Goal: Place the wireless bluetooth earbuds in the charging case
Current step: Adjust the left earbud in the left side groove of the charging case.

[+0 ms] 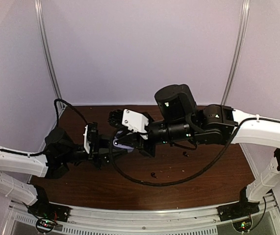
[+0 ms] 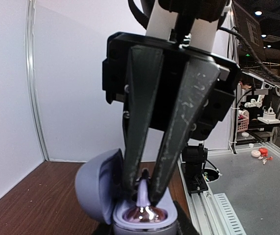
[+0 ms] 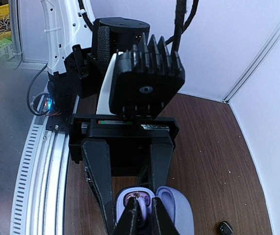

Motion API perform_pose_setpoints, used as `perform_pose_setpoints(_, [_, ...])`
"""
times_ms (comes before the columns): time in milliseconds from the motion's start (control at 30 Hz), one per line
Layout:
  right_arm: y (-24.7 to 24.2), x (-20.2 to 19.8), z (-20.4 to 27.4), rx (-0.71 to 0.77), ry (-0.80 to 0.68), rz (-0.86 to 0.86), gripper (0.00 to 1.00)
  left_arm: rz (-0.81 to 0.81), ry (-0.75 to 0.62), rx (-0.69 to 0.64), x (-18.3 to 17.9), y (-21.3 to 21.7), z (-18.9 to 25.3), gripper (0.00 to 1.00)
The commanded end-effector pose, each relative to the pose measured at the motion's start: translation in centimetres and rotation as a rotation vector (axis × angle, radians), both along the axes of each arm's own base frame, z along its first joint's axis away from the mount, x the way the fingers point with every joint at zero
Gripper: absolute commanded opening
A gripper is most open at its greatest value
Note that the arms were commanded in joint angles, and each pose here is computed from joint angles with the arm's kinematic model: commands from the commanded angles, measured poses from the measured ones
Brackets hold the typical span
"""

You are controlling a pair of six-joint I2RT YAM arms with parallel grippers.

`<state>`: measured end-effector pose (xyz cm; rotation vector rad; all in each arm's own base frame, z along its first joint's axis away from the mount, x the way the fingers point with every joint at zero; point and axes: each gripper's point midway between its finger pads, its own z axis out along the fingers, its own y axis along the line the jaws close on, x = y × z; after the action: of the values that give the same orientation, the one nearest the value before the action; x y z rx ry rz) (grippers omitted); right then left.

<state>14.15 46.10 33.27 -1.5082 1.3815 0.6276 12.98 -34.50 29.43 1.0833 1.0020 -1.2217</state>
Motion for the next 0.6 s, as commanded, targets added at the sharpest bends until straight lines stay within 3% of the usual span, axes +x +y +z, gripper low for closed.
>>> perform_pose_setpoints(0, [-0.4,0.6,0.3,-0.012,0.003,-0.033,0.16,-0.016,-0.116,-0.141,-1.2,0.9,4.5,0.00])
perform_pose_setpoints(167, [-0.6,-0.3,3.6,0.085,-0.001,0.001,0.32,-0.005,-0.098,-0.132,-0.9,0.8,4.0,0.00])
perform_pose_setpoints(467, [-1.7,-2.4,6.6,0.192,0.016,0.097,0.41,0.015,-0.076,-0.133,-0.6,1.0,3.9,0.00])
perform_pose_setpoints(567, [-2.3,-2.2,6.8,0.214,0.030,0.089,0.48,0.015,-0.069,-0.133,-0.6,1.0,4.0,0.00])
